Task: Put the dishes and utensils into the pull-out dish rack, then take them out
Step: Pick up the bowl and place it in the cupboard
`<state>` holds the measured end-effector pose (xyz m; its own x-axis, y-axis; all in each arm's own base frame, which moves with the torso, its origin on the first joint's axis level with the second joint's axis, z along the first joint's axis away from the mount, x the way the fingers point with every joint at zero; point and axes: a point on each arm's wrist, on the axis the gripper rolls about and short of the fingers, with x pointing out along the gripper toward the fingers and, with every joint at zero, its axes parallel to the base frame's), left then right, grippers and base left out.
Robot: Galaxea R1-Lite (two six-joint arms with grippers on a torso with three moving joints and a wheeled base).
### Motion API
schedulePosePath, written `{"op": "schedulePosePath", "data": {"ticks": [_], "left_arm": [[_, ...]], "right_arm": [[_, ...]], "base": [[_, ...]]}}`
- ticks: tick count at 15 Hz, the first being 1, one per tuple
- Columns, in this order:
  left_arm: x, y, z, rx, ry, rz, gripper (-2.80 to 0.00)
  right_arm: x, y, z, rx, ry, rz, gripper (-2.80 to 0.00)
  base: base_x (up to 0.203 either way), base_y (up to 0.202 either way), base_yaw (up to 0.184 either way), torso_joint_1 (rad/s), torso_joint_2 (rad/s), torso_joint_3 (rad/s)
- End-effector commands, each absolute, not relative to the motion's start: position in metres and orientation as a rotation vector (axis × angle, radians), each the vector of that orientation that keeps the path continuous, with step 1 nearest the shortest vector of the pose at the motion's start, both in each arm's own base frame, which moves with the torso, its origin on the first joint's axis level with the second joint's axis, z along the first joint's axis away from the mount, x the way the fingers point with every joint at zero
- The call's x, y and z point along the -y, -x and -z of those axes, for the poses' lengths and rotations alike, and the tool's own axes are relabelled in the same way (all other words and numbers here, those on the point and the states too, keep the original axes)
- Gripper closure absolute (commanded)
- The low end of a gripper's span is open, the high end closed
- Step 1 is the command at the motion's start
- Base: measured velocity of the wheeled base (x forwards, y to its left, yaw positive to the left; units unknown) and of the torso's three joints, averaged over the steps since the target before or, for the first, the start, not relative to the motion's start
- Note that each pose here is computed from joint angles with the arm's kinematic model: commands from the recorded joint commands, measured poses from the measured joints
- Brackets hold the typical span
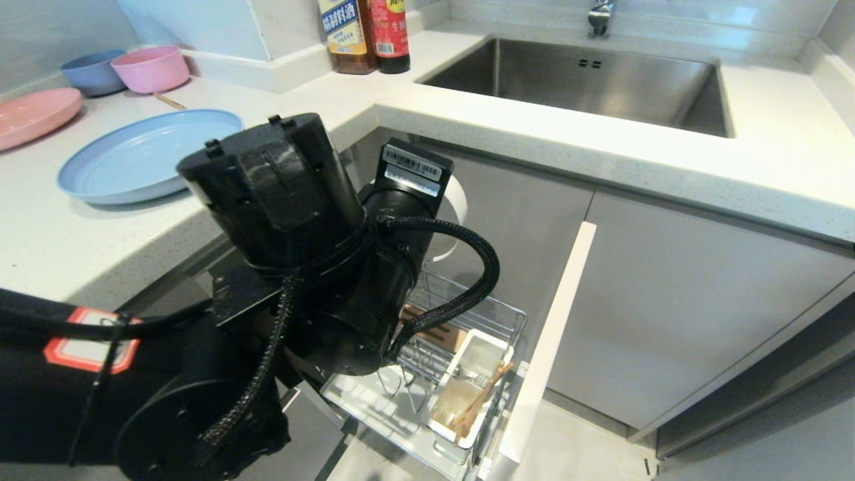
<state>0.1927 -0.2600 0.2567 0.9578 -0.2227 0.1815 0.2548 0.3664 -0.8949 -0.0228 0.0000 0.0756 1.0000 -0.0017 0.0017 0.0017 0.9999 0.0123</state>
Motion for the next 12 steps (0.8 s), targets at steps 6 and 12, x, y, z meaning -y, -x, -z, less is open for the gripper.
{"op": "schedulePosePath", "data": {"ticks": [6, 12], "left_arm": [[0.257, -0.252, -0.206, -0.058, 1.231, 0.230, 0.00], [0.253, -0.282, -0.175, -0.160, 1.289, 0.243, 0.00]], "right_arm": [[0.000, 0.023, -0.075, 0.000, -0.012, 0.002, 0.00], [0.000, 0.023, -0.075, 0.000, -0.012, 0.002, 0.00]], "base": [[0.000, 0.000, 0.000, 0.000, 0.00, 0.000], [0.000, 0.000, 0.000, 0.000, 0.00, 0.000]]}}
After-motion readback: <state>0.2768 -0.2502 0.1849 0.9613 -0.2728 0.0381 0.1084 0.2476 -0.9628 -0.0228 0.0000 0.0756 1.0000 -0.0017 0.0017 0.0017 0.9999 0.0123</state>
